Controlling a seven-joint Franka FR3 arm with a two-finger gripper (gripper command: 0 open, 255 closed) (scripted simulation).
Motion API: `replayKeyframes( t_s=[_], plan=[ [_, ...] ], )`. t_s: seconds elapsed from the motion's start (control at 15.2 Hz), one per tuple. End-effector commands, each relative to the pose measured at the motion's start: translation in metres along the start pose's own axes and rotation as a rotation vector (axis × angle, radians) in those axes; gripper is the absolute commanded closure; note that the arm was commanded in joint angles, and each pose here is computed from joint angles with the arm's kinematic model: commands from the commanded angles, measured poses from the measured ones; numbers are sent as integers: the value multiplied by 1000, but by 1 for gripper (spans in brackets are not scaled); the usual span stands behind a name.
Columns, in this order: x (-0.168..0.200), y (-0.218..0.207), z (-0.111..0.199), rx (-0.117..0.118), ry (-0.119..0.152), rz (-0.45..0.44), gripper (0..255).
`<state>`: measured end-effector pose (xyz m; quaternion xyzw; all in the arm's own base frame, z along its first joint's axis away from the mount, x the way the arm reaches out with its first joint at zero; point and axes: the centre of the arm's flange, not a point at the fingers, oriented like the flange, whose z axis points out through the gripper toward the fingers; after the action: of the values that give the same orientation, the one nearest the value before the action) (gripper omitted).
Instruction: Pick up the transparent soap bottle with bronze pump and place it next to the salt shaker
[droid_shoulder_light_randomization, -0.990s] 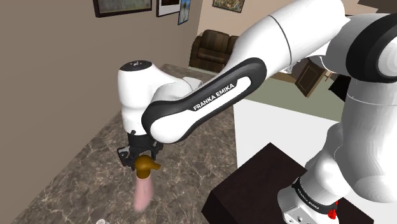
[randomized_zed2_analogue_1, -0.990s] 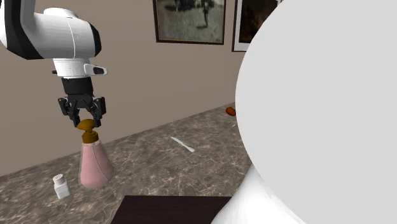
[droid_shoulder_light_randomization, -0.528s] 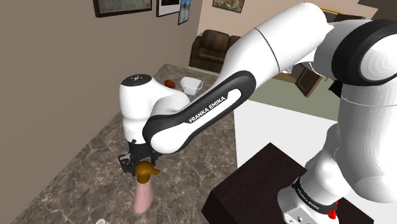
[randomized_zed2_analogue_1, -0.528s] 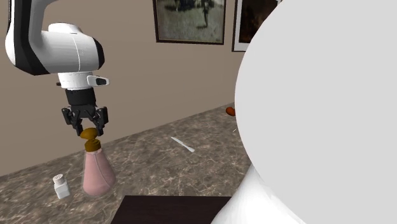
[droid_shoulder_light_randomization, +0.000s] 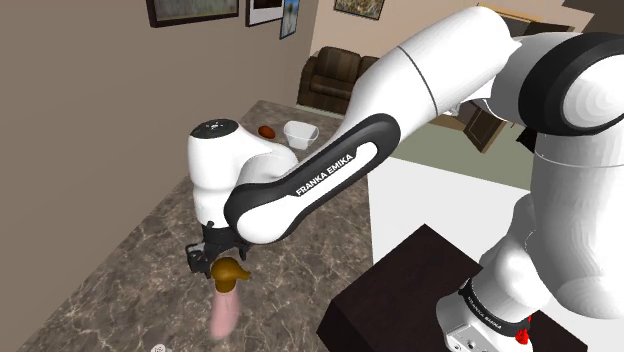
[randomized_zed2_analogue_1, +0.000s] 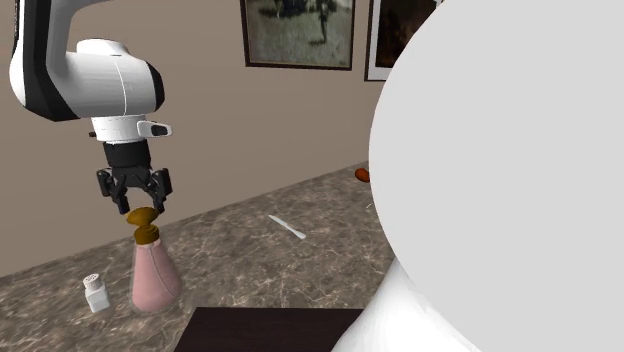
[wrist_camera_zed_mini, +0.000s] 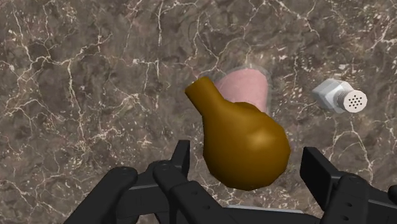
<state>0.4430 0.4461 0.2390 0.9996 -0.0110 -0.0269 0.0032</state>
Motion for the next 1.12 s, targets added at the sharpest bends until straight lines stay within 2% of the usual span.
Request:
replayKeyframes(
  t_s=[0.0,0.26,0.53,1.06],
  plan=[
    [0,0,0,0,0,0,0],
    [0,0,0,0,0,0,0],
    [0,0,-50,0,0,0,0],
    [0,0,-50,0,0,0,0]
  ],
)
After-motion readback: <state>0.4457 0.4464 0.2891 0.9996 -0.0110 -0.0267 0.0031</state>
